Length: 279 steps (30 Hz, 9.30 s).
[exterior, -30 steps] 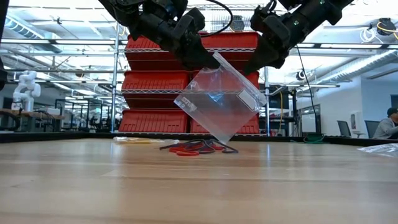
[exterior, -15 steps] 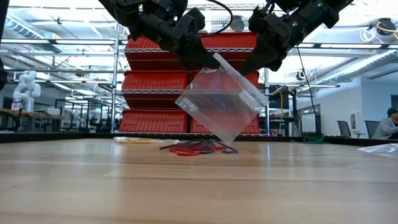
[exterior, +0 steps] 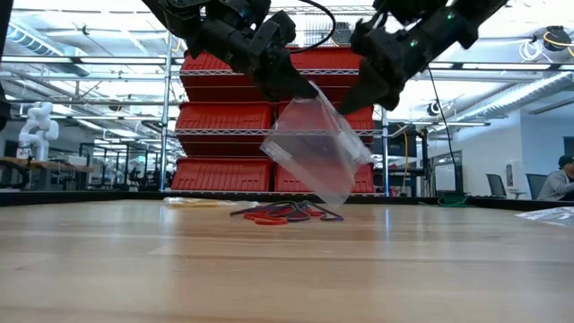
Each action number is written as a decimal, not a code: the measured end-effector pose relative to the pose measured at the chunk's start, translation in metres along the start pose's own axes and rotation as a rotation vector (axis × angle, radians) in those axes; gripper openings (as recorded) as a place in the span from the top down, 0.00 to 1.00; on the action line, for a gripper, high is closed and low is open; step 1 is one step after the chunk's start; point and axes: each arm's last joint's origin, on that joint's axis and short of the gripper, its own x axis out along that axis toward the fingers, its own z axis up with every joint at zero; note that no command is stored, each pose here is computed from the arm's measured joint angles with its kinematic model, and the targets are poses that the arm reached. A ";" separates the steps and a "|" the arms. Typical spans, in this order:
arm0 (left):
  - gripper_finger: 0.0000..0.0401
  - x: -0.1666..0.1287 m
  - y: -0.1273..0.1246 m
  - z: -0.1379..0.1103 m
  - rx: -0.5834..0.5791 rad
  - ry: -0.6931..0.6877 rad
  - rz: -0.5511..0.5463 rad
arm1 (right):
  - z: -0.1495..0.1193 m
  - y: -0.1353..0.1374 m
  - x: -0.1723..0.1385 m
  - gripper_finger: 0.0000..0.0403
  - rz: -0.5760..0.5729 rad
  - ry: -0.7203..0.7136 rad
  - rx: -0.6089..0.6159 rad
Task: Sort rubber bands
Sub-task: Open the top right transparent zip bag, then put the purple rubber band into the top right transparent zip bag
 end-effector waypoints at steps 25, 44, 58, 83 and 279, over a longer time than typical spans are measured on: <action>1.00 0.000 0.001 -0.001 -0.002 0.009 0.022 | 0.018 0.004 -0.028 1.00 0.084 -0.068 -0.008; 1.00 0.000 0.001 -0.001 0.000 0.012 0.053 | 0.011 0.009 -0.027 1.00 -0.005 0.016 -0.044; 1.00 0.000 0.002 0.000 0.001 0.011 0.053 | 0.008 0.005 -0.013 1.00 -0.093 0.027 -0.051; 1.00 0.000 0.001 -0.001 -0.001 0.015 0.050 | 0.014 0.001 0.009 0.79 -0.165 -0.070 0.012; 1.00 -0.095 -0.026 -0.058 -0.074 -0.138 0.183 | -0.052 0.054 0.116 0.59 -0.303 0.380 0.413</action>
